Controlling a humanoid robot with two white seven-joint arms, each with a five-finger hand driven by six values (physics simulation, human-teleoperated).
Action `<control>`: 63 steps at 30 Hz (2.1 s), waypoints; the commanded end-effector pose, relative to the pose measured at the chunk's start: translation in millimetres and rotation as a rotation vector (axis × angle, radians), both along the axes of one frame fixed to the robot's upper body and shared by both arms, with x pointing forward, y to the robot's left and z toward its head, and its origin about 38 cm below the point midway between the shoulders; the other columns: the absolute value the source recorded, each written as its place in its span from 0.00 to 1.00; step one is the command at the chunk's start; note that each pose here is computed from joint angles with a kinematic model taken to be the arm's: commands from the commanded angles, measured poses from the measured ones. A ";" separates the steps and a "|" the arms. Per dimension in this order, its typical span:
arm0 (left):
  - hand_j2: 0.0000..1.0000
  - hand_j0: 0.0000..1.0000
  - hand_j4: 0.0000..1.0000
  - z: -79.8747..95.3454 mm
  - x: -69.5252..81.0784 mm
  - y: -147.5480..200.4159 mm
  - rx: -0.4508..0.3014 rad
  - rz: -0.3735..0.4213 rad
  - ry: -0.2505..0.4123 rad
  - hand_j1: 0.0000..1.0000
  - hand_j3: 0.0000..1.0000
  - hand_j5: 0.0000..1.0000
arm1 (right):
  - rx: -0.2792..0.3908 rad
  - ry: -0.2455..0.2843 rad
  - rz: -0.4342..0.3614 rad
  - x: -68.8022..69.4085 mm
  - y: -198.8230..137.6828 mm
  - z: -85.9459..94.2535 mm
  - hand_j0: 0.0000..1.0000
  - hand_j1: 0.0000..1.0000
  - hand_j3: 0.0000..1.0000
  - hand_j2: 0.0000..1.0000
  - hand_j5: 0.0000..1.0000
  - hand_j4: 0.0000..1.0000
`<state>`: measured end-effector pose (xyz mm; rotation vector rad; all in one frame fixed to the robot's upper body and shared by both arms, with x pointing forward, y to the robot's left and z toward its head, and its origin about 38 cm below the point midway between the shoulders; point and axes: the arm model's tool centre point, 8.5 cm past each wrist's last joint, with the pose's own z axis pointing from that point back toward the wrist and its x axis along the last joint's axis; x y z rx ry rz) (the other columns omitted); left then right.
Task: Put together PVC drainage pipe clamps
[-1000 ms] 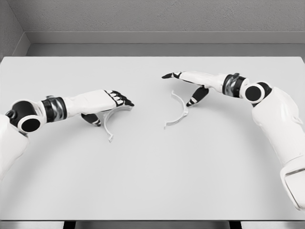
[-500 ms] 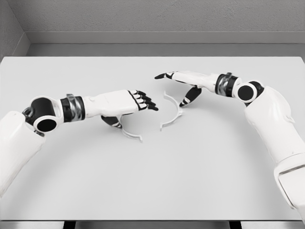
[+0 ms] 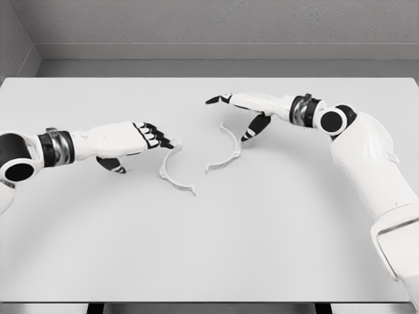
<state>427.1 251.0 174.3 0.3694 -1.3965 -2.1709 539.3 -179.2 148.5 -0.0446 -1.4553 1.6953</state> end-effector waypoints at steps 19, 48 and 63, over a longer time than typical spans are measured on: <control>1.00 1.00 1.00 2.1 1.1 -4.1 -0.020 -0.001 -0.003 1.00 1.00 1.00 | -0.042 0.059 -0.063 22.1 2.6 4.1 1.00 1.00 1.00 1.00 1.00 1.00; 1.00 1.00 1.00 82.3 11.2 206.2 -0.190 0.510 -0.097 1.00 1.00 1.00 | -0.015 0.045 -0.011 19.8 34.9 9.1 1.00 1.00 1.00 1.00 1.00 1.00; 1.00 1.00 1.00 95.2 -5.7 233.5 -0.239 0.540 -0.079 1.00 1.00 1.00 | -0.041 0.060 -0.063 24.7 6.0 7.7 1.00 1.00 1.00 1.00 1.00 1.00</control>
